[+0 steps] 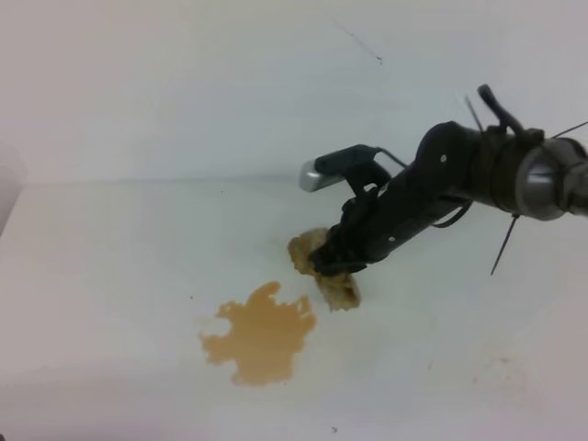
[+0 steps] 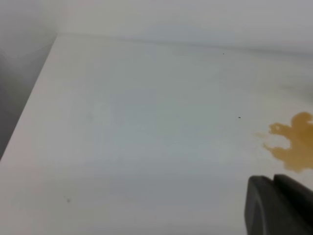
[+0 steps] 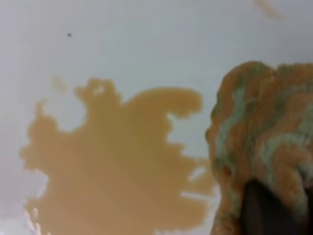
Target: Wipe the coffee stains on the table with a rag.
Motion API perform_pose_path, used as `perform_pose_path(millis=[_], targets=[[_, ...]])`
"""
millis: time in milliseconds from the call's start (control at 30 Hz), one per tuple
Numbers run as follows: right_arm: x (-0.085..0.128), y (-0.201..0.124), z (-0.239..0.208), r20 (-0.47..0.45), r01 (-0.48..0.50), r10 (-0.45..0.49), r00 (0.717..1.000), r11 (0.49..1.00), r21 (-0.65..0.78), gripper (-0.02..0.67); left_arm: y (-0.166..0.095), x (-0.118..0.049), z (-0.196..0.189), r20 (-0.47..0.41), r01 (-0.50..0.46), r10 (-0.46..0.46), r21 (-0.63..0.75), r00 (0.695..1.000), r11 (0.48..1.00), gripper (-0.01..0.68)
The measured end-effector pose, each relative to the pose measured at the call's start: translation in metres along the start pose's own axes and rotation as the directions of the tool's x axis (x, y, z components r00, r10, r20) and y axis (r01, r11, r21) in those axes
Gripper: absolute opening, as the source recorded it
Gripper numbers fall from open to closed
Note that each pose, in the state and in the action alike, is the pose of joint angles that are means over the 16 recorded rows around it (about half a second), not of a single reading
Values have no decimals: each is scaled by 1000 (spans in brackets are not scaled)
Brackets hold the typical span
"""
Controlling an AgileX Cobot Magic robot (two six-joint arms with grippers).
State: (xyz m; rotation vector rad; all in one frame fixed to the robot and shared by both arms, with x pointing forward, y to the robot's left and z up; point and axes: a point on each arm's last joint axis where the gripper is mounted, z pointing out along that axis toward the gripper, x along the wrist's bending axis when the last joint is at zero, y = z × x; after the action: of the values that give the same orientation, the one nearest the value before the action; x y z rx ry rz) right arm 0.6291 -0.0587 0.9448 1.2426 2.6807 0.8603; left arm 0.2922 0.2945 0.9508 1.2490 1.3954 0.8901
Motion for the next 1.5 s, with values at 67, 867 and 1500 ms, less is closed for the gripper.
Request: perform_pose_path(millis=[67, 867, 1500], targets=[[4, 0, 7, -14, 0, 0, 1000, 1000, 6, 0, 0, 0, 0, 0, 0, 0, 0, 1000, 1000, 1], [82, -15, 61, -137, 107, -93, 986, 990, 97, 0, 0, 0, 0, 0, 0, 0, 0, 1000, 1000, 1], [126, 37, 29, -248, 149, -153, 957, 988, -34, 0, 0, 0, 0, 1, 0, 0, 0, 1000, 1000, 1]])
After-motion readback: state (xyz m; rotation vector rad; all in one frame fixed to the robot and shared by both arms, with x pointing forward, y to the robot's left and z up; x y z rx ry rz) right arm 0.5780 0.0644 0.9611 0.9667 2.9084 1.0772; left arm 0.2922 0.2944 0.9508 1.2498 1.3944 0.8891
